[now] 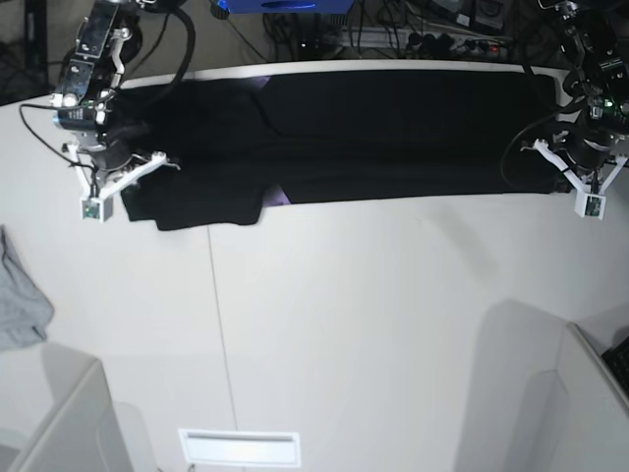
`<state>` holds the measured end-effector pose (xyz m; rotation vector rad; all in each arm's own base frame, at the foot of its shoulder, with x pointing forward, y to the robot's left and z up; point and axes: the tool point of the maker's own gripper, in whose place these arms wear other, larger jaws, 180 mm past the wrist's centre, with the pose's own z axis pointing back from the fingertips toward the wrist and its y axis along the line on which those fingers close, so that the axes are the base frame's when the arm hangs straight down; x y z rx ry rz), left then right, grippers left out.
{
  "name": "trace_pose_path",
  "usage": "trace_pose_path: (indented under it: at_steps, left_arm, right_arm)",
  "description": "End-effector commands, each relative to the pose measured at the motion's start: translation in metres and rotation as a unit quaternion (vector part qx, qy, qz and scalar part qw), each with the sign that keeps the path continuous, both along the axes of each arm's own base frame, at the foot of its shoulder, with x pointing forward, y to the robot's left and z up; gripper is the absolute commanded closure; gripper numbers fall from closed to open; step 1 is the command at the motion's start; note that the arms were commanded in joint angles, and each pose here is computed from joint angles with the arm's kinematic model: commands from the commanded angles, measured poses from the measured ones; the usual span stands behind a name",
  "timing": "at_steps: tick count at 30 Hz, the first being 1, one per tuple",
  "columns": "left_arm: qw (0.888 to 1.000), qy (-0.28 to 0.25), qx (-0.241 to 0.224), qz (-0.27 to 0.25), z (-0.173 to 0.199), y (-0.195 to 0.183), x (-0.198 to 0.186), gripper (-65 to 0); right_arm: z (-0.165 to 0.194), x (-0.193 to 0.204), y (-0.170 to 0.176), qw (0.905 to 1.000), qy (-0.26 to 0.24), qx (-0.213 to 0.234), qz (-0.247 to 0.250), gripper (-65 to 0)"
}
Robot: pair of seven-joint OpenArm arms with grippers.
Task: Fold the T-shirt properly
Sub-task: 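Grasp the hem and fold it over toward the collar with both grippers, then release the hem and raise both grippers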
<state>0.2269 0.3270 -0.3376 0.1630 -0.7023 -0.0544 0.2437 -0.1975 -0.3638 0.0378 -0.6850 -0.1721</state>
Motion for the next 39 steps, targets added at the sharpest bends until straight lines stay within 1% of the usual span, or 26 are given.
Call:
trace_pose_path:
  at_steps: [1, 4, 9, 12, 17, 19, 24, 31, 37, 39]
  left_arm:
    - [1.000, -0.018, 0.010, -0.006, 0.011, 0.003, 0.007, 0.0]
    - [1.000, -0.016, 0.014, -0.005, 0.011, 0.005, 0.005, 0.0]
    - [1.000, -0.007, 0.016, -0.005, 0.008, 0.006, -0.001, 0.0]
    - [1.000, -0.007, 0.016, -0.005, 0.008, 0.006, -0.001, 0.0]
    - [1.000, -0.005, 0.017, -0.006, 0.008, 0.006, -0.002, 0.0]
    - [1.000, 0.004, 0.018, -0.007, 0.004, 0.006, -0.008, 0.0]
    - [1.000, 0.023, 0.018, -0.008, -0.004, 0.005, -0.021, 0.0]
    - [0.999, 0.031, 0.017, -0.006, -0.008, 0.006, -0.027, 0.0]
    - [0.999, 0.049, 0.018, -0.010, -0.014, 0.005, -0.038, 0.0]
    - [0.998, 0.058, 0.018, -0.010, -0.018, 0.005, -0.044, 0.0]
  right_arm:
    - [0.011, 0.006, -0.001, 0.9998, -0.017, -0.001, 0.004, 0.0]
    - [0.011, 0.003, -0.004, 0.9998, -0.008, 0.019, 0.003, 0.0]
    - [0.015, -0.003, -0.020, 0.9985, -0.015, 0.047, -0.025, 0.0]
    - [0.015, -0.010, -0.030, 0.9980, -0.001, 0.055, -0.033, 0.0]
    - [0.015, -0.015, -0.022, 0.9960, 0.006, 0.086, -0.023, 0.0]
    - [0.015, -0.017, -0.018, 0.9951, 0.005, 0.097, -0.019, 0.0]
    - [0.010, -0.025, -0.017, 0.9948, 0.017, 0.098, -0.018, 0.0]
    - [-0.002, -0.040, -0.015, 0.9937, 0.039, 0.102, -0.025, 0.0]
    - [-0.005, -0.047, -0.020, 0.9938, 0.048, 0.096, -0.029, 0.0]
    - [-0.014, -0.053, -0.023, 0.9939, 0.065, 0.082, -0.035, 0.0]
